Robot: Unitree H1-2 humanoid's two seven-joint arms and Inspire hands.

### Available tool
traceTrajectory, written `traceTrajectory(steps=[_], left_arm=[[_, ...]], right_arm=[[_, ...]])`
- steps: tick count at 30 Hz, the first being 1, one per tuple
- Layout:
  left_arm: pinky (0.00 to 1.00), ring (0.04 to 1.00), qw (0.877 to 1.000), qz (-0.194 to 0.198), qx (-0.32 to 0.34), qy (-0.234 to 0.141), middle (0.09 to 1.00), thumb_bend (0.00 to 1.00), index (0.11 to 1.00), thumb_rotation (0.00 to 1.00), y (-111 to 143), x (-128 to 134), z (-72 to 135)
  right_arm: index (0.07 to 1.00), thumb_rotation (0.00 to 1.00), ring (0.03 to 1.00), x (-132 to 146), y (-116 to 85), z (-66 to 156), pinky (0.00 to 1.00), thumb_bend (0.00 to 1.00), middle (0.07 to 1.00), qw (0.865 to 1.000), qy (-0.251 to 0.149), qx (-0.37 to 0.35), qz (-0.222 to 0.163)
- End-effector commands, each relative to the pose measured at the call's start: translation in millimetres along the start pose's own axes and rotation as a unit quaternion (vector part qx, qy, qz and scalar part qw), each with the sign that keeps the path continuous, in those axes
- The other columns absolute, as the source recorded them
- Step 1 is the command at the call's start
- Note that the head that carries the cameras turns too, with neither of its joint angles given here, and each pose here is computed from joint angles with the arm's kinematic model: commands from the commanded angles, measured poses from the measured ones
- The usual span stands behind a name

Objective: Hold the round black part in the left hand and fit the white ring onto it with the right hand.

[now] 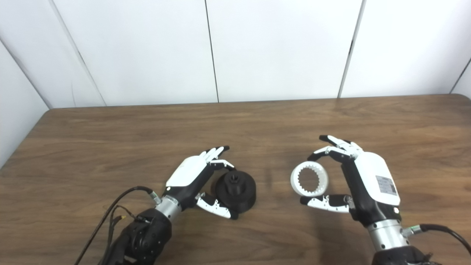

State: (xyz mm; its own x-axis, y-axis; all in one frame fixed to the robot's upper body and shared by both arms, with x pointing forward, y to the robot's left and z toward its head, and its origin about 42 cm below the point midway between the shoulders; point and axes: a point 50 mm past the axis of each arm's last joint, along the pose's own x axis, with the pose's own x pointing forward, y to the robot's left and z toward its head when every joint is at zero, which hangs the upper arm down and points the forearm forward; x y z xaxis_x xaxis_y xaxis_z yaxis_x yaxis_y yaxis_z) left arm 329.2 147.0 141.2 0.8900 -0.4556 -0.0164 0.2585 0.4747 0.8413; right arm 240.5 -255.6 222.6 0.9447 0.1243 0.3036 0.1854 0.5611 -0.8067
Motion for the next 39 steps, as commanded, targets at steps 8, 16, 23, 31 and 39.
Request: traceTrajectory(steps=[8, 16, 23, 31, 39], left_arm=[[1.0, 1.0, 1.0, 0.007, 0.019, -0.009, 1.0, 0.93, 0.616, 0.28, 7, 5, 4], [1.0, 1.0, 1.0, 0.007, 0.02, -0.011, 1.0, 0.94, 0.615, 0.28, 7, 5, 4], [1.0, 1.0, 1.0, 0.006, 0.016, -0.013, 1.0, 0.94, 0.614, 0.28, 7, 5, 4], [1.0, 1.0, 1.0, 0.005, 0.018, -0.012, 1.0, 0.93, 0.614, 0.29, 8, 6, 6], [1.0, 1.0, 1.0, 0.009, 0.022, -0.013, 1.0, 0.93, 0.614, 0.28, 10, 5, 8]], right_arm=[[0.493, 0.15, 0.86, 25, 9, 37, 0.91, 0.52, 0.854, 0.998, -0.065, 0.02, -0.004], [0.494, 0.16, 0.859, 45, 27, 58, 0.92, 0.52, 0.853, 0.995, -0.091, 0.036, 0.012], [0.494, 0.16, 0.858, 55, 39, 70, 0.89, 0.52, 0.855, 0.994, -0.097, 0.043, 0.024], [0.494, 0.16, 0.858, 63, 49, 78, 0.89, 0.52, 0.859, 0.994, -0.096, 0.044, 0.036], [0.494, 0.16, 0.853, 66, 61, 80, 0.88, 0.52, 0.856, 0.993, -0.095, 0.049, 0.05]])
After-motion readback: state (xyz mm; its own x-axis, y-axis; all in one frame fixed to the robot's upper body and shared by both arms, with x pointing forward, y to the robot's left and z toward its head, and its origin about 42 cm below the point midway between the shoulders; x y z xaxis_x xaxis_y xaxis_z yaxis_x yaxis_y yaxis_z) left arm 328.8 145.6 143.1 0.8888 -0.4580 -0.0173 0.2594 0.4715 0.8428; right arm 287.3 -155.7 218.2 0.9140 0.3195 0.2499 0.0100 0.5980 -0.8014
